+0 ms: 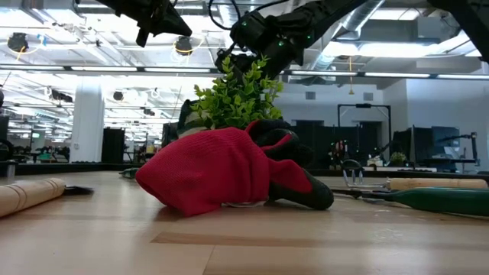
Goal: Pick & Place Garden tools in Gardening bag
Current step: Put the green shear scissors into the brown gardening bag, then adjust the brown gardening bag
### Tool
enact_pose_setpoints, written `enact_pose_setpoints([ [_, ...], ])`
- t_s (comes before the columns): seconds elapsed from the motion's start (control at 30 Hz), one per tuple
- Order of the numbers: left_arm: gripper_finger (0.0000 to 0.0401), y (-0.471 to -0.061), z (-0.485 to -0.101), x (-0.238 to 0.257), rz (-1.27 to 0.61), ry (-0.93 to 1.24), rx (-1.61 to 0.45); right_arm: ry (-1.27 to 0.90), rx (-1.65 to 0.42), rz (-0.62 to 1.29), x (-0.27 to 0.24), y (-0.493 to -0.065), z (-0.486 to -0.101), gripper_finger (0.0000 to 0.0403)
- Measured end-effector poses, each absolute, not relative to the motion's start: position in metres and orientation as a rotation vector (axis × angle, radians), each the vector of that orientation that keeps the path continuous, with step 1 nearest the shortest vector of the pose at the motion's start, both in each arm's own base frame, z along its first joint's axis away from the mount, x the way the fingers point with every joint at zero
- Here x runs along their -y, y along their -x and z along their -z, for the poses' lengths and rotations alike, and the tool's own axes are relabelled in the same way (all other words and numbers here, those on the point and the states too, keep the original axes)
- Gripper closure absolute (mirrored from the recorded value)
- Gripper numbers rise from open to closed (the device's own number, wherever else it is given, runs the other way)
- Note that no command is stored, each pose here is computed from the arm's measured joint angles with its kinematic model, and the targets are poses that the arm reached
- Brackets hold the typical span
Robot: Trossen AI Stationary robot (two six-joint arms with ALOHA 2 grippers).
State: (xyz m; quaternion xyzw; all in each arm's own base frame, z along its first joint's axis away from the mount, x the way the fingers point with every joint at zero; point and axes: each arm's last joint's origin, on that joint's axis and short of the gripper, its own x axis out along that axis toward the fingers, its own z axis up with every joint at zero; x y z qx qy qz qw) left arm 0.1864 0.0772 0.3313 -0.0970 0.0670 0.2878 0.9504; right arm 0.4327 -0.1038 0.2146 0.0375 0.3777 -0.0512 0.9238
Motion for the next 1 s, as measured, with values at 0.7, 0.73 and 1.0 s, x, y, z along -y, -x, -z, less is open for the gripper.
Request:
enact_pose_setpoints([
  [0.7,0.0399,-0.186,-0.330,-0.077,-0.587,0.197,-0.148,-0.018,-0.806,0.136,0.133,-0.415,-0.340,0.0238],
  [0.73,0.0399,-0.186,-0.329,-0.077,-0.588,0.197,-0.159,-0.022,-0.818,0.137,0.133,-0.412,-0.342,0.0261],
  [1.0,0.0399,-0.183,-0.319,-0.076,-0.593,0.183,-0.275,-0.034,-0.890,0.144,0.140,-0.399,-0.342,0.0386],
])
